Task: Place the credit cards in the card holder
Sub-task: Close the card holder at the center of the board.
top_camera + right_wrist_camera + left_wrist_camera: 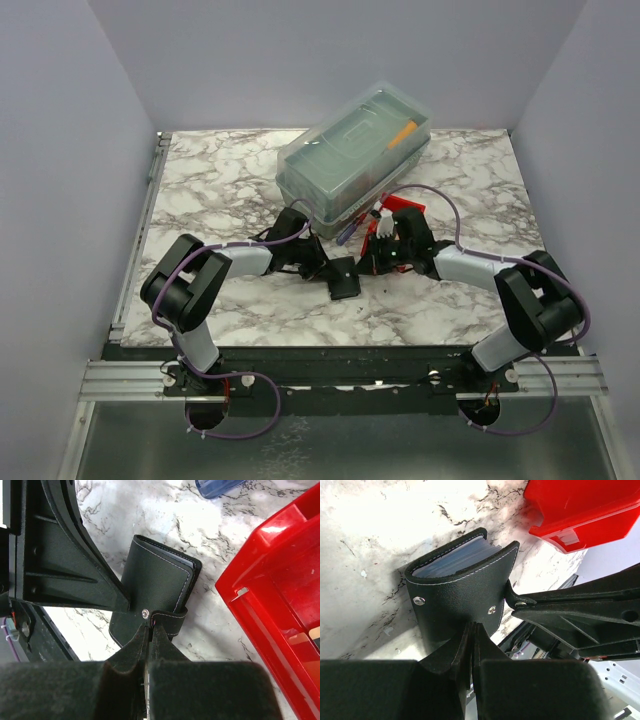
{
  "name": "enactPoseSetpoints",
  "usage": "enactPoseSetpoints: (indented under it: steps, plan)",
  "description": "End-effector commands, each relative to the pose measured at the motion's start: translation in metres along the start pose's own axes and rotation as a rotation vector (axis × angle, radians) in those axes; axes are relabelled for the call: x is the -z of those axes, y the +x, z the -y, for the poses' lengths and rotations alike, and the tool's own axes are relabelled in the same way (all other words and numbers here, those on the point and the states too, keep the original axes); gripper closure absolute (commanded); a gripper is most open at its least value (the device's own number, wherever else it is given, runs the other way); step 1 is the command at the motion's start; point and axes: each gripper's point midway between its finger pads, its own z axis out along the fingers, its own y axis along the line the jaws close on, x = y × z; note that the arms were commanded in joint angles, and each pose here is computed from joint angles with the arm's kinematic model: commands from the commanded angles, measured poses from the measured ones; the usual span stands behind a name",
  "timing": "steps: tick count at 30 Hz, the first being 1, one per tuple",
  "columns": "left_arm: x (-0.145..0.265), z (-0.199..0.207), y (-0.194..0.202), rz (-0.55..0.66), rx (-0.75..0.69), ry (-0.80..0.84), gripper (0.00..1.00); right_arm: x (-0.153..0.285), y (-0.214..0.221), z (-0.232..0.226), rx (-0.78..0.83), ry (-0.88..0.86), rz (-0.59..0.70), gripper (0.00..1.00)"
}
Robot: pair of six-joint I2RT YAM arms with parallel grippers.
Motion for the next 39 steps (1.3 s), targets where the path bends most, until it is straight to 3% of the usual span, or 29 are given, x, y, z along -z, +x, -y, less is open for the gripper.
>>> enactPoseSetpoints:
  steps: [1, 17, 39]
  plan:
    - [-0.007, 0.002, -0.001, -0.007, -0.056, 0.025, 0.92, -0.004, -0.001, -0.014, 0.023, -0.113, -0.011, 1.0]
    - [-0.008, 0.001, -0.001, -0.007, -0.054, 0.021, 0.92, -0.015, 0.006, -0.017, 0.038, -0.186, -0.084, 1.0]
    - [-0.008, 0.005, -0.003, -0.004, -0.046, 0.032, 0.92, -0.022, 0.019, 0.004, 0.068, -0.06, -0.163, 1.0]
